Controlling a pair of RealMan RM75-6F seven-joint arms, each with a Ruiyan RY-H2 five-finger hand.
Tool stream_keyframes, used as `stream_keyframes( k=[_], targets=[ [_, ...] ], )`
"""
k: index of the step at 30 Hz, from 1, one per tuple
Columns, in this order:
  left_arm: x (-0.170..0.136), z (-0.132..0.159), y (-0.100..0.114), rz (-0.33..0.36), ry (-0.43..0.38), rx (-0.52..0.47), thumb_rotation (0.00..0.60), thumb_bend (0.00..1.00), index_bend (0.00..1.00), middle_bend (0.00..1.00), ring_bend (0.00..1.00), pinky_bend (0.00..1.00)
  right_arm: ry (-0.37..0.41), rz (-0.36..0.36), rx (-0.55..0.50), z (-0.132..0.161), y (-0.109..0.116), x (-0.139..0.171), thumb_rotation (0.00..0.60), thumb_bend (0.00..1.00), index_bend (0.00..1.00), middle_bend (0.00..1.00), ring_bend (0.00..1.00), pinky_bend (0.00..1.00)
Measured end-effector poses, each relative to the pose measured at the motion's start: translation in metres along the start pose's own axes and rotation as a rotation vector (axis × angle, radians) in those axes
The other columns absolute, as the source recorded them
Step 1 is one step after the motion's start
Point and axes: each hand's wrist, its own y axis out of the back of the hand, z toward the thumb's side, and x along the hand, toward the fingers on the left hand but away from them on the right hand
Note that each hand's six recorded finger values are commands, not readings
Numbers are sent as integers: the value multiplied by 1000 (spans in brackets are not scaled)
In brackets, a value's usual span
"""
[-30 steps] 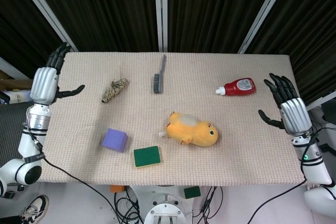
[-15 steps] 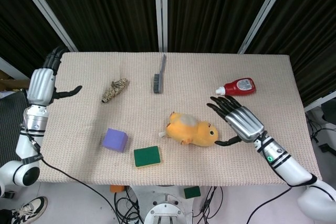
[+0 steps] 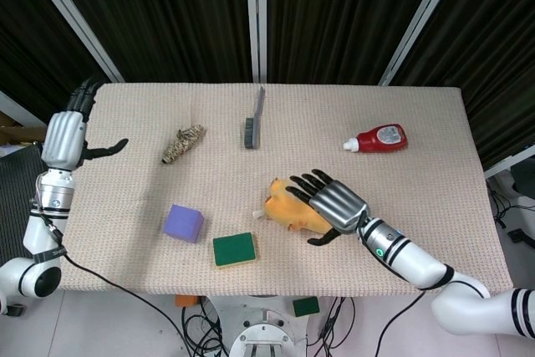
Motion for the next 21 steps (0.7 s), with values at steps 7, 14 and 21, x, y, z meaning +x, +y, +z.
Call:
stream_keyframes(
  k=[7, 14, 21],
  targets=[
    [0, -2, 3, 4, 1, -3, 600, 137, 0, 9, 37, 255, -18, 93, -22, 0, -26, -4, 392, 200, 0, 0, 0, 0],
    [-1, -5, 0, -6, 7, -5, 600, 137, 0, 9, 37, 255, -32, 171, -62, -2, -49, -9, 393, 203, 0, 0, 0, 0],
    [-1, -5, -1, -6, 7, -2, 600, 137, 0, 9, 37, 255, -34, 160, -91, -5, -42, -7, 395, 205, 0, 0, 0, 0]
  ],
)
